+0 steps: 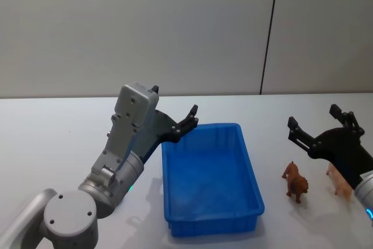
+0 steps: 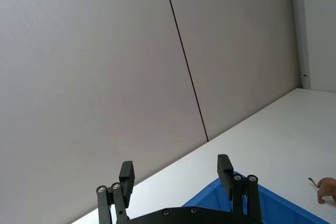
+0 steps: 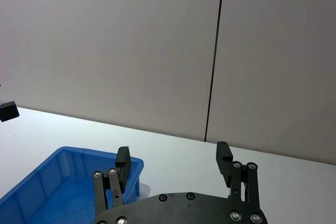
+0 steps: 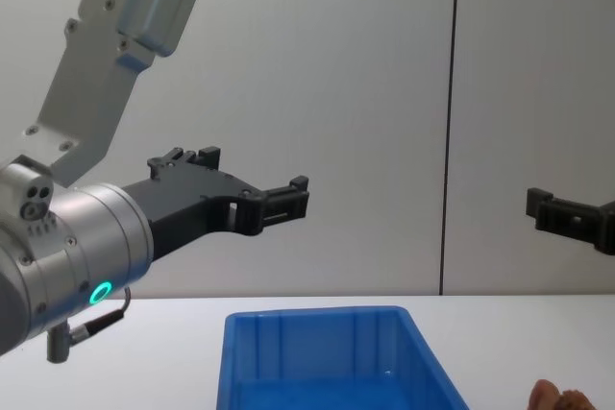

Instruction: Pick up the two dolls from the table and place them into the box.

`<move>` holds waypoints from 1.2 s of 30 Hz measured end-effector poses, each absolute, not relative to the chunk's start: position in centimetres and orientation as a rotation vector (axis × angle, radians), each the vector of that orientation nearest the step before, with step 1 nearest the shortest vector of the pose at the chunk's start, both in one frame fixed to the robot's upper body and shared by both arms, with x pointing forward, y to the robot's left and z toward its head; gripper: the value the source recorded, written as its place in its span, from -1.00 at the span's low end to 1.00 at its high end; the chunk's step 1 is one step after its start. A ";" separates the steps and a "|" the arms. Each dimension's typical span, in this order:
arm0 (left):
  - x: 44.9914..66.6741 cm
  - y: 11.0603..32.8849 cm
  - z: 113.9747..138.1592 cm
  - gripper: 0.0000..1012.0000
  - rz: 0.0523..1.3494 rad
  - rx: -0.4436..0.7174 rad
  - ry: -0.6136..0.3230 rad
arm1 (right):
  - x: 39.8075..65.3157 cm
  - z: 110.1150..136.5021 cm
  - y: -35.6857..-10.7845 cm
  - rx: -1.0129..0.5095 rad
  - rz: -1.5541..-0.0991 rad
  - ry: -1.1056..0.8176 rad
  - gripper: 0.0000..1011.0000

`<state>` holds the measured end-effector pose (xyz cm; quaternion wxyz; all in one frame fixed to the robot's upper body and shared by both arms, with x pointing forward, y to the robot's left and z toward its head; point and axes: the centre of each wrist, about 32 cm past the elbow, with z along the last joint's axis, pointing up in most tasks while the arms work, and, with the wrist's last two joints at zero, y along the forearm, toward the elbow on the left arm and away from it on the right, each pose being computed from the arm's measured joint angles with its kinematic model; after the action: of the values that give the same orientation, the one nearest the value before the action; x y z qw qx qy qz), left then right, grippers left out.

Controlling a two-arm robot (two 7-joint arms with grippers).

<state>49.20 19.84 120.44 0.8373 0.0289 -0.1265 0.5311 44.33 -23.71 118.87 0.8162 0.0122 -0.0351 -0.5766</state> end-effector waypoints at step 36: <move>49.2 19.8 120.4 0.98 1.124 0.061 -0.268 | 44.3 118.9 -23.7 0.026 -1.229 -0.075 0.98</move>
<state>49.20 19.84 120.44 0.8373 0.0289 -0.1265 0.5311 44.33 -23.71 118.87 0.8162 0.0122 -0.0351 -0.5766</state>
